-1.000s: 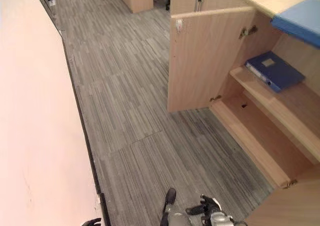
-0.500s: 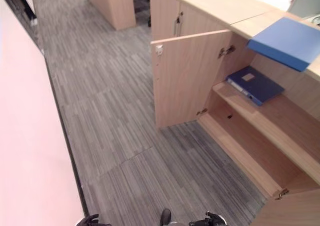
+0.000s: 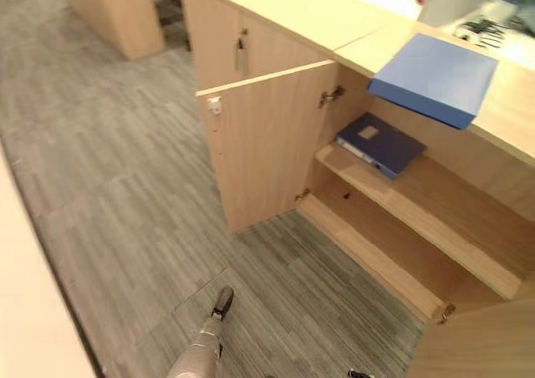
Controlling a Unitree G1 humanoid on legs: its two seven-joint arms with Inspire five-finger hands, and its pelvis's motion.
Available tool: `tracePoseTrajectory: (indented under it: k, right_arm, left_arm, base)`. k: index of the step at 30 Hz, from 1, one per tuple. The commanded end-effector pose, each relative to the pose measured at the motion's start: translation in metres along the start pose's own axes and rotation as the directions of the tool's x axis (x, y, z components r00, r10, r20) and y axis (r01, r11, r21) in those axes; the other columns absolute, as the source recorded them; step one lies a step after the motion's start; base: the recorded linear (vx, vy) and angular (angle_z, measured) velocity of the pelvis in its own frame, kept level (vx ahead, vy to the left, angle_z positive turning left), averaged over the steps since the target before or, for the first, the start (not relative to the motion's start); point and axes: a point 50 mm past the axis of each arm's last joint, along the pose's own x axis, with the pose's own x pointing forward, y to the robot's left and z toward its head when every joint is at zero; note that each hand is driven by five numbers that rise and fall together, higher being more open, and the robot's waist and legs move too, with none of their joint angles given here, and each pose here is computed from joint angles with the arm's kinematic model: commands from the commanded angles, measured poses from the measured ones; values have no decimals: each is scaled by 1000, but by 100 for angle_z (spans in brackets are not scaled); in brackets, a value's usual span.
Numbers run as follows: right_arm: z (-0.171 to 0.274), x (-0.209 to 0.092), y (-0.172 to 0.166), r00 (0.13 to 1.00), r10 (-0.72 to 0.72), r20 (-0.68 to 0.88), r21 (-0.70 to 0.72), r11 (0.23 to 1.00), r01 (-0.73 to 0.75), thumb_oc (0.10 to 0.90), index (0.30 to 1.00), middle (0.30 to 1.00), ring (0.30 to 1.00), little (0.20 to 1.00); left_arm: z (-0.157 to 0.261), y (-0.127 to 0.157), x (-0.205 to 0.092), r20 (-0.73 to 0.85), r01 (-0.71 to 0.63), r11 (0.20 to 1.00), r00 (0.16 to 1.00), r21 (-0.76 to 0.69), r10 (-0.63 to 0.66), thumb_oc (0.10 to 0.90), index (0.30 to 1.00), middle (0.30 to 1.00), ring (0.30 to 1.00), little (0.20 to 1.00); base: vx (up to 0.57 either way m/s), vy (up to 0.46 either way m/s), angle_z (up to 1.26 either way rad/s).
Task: Put the empty folder in the office cabinet
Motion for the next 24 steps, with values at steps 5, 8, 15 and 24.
tracePoseTrajectory:
  k: [5,8,15,24]
  right_arm:
    - [8,0,2,999,29,30,8,1000,-29,800,900,900,900,900]
    - [14,1,6,998,39,45,6,999,-39,800,900,900,900,900]
    - [44,0,4,991,26,132,-4,1000,-26,800,900,900,900,900]
    - [87,-5,-3,957,-24,290,-78,996,48,800,900,900,900,900]
  left_arm:
    - [42,23,1,136,-71,997,988,20,67,800,900,900,900,900]
    - [52,26,0,172,-87,996,982,25,81,800,900,900,900,900]
    - [55,25,0,183,-89,993,980,83,73,800,900,900,900,900]
    - [45,22,0,169,-86,994,983,74,72,800,900,900,900,900]
  base:
    - [176,244,-88]
    - [173,294,-76]
    - [95,253,-39]
    - [50,80,-64]
